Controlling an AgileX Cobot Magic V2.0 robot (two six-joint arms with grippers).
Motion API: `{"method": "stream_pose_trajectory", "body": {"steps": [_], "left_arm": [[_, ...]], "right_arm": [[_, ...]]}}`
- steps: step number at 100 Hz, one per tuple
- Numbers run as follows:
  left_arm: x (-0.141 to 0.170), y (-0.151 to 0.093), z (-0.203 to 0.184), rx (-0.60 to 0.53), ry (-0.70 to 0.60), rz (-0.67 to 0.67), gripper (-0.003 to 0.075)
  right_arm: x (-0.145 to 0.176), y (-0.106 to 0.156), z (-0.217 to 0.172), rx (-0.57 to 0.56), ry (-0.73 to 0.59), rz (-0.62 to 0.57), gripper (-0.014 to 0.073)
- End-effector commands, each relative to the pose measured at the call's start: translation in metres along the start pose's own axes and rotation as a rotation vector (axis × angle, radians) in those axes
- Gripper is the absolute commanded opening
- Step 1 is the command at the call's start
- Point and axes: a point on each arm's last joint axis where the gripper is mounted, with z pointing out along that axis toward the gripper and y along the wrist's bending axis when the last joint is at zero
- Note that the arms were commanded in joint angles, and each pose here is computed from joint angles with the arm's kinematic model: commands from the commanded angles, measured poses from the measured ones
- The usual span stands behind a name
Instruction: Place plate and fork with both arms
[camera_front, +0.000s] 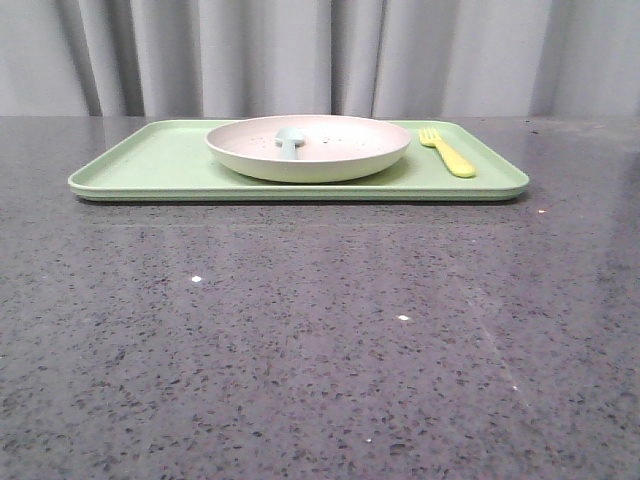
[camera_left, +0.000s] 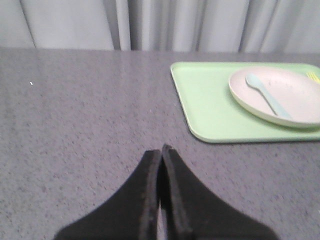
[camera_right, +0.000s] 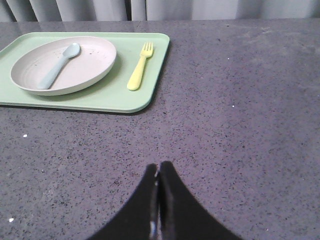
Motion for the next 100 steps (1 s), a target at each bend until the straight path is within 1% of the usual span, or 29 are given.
{"method": "stream_pose_trajectory", "body": {"steps": [1,8,20,44,60,70,73,100], "left_arm": [[-0.013,0.001,-0.001,-0.021,-0.207,-0.019,-0.002],[-0.004,0.005,0.002,-0.055,-0.27,-0.021,-0.002],[0.019,0.01,0.009,-0.078,-0.312,-0.026,-0.002],[0.068,0.017,0.02,-0.084,-0.321,-0.013,-0.002],[0.091,0.02,0.023,-0.084,-0.326,-0.012,-0.002],[0.097,0.021,0.026,-0.086,-0.32,-0.013,-0.002],[0.1,0.021,0.027,-0.088,-0.295,-0.014,-0.002],[0.1,0.021,0.027,-0.089,-0.29,-0.015,-0.002]], "right_arm": [[-0.014,0.002,-0.003,-0.012,-0.091,-0.019,-0.0067],[-0.014,0.002,-0.003,-0.012,-0.091,-0.019,-0.0067],[-0.014,0.002,-0.003,-0.012,-0.091,-0.019,-0.0067],[-0.014,0.002,-0.003,-0.012,-0.091,-0.019,-0.0067],[-0.014,0.002,-0.003,-0.012,-0.091,-0.019,-0.0067],[-0.014,0.002,-0.003,-0.013,-0.092,-0.019,-0.0067],[-0.014,0.002,-0.003,-0.012,-0.091,-0.019,-0.0067],[-0.014,0.002,-0.003,-0.012,-0.091,-0.019,-0.0067]]}}
